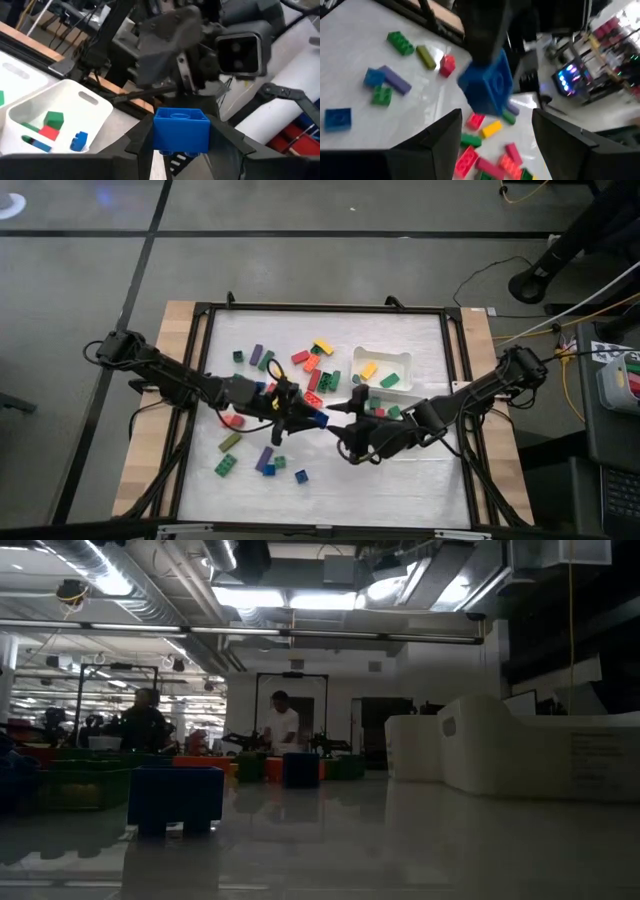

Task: Sort blocks by size
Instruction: Put the blue cube game piece into the bottom white bin

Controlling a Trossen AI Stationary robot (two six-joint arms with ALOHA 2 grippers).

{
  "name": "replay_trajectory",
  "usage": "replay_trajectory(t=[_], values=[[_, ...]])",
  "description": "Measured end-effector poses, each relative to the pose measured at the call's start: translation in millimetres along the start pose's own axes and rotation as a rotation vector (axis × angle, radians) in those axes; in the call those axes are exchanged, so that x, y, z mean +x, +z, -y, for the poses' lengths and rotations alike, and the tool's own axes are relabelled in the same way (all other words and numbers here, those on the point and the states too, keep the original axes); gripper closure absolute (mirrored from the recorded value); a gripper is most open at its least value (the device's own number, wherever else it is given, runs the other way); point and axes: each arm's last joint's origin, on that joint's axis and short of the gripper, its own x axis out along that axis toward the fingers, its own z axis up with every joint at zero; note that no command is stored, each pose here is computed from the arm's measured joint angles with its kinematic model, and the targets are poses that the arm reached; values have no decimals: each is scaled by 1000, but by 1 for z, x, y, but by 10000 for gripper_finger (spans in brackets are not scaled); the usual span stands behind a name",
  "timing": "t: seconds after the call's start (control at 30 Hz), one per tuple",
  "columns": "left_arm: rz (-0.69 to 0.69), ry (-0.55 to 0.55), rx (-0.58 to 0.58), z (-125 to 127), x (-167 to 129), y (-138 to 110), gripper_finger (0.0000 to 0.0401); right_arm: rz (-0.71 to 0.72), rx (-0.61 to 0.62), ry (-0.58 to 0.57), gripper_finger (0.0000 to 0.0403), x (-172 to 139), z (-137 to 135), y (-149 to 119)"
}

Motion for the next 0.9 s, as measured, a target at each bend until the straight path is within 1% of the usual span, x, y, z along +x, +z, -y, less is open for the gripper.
replay_trajectory(t=[0.13, 0.27, 0.4, 0.7, 0.8, 0.9], values=[[27, -17, 0, 2, 0, 3, 265, 52, -4, -20, 162, 0, 2, 6], [69, -46, 11, 4, 0, 7, 265, 77, -24, -24, 162, 1, 5, 8], [107, -68, 5, 7, -1, 10, 265, 87, -16, -26, 162, 3, 8, 9], [105, -66, 5, 6, -1, 10, 265, 129, -24, -48, 163, 10, 19, 12], [105, -67, 5, 6, -1, 10, 265, 147, -43, -20, 178, 11, 19, 12], [106, -67, 6, 6, -1, 10, 264, 147, -42, -14, 210, 13, 22, 11]])
